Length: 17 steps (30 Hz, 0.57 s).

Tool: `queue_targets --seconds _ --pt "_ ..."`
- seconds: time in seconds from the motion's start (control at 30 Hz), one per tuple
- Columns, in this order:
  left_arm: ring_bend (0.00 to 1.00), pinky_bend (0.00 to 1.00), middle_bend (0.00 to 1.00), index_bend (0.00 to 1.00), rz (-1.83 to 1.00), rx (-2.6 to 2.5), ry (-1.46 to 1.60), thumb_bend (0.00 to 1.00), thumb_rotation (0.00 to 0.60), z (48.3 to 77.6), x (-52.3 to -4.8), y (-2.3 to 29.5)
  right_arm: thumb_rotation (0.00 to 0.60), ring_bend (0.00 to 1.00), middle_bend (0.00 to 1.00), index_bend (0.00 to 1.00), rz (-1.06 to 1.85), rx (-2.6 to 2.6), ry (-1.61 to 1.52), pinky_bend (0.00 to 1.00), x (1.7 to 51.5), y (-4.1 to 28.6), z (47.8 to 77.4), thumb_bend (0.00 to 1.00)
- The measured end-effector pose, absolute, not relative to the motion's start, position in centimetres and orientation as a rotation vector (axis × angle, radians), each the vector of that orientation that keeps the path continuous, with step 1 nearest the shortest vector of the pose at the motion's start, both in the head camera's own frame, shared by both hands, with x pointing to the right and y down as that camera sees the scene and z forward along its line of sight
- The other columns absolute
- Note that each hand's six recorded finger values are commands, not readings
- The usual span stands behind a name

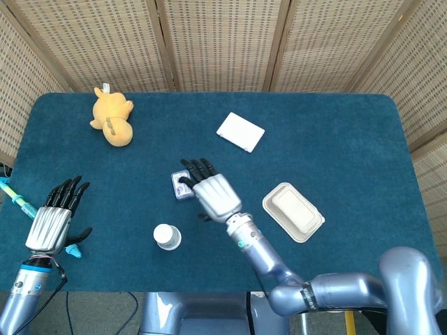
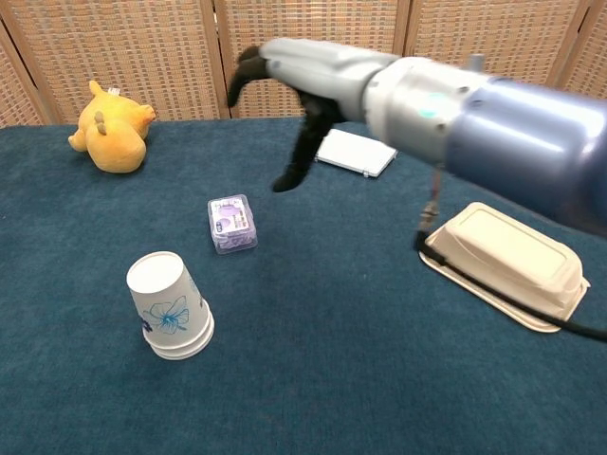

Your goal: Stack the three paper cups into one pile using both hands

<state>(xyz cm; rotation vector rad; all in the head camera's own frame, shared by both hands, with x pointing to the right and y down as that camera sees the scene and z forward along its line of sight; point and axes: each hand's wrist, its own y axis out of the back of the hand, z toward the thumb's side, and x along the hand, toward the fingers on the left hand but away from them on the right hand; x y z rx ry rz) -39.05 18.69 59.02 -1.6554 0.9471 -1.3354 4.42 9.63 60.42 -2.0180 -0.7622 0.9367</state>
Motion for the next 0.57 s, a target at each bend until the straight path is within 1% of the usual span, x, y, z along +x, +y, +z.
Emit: queue_targets --seconds 0.1,0.2,0.33,0.43,0.57 --pt "0.0 0.09 0.0 0.03 -1.338 -1.649 0.945 0.22 0.6 59.0 -39.0 18.7 0.6 0.0 0.0 0.18 1.0 -1.973 -0.811 0.04 9.4 9.0 60.8 0.18" --pt "0.0 0.09 0.0 0.01 -1.34 -1.643 0.941 0.22 0.6 59.1 -39.0 18.8 0.6 0.0 0.0 0.16 1.06 -1.938 -0.853 0.03 14.3 9.4 61.3 0.18" --pt "0.0 0.08 0.0 0.0 -1.348 -1.631 0.931 0.22 0.6 59.3 -38.9 18.8 0.6 0.0 0.0 0.14 1.137 -1.919 -0.91 0.01 19.7 11.2 62.2 0.18" --pt "0.0 0.07 0.0 0.0 -1.356 -1.618 0.931 0.21 0.6 59.4 -39.1 18.8 0.6 0.0 0.0 0.13 1.188 -1.884 -0.941 0.01 24.0 13.0 62.8 0.18" --pt "0.0 0.07 0.0 0.0 -1.365 -1.6 0.94 0.21 0.6 59.4 -39.3 18.7 0.6 0.0 0.0 0.13 1.235 -1.832 -0.964 0.01 28.0 14.9 63.2 0.18"
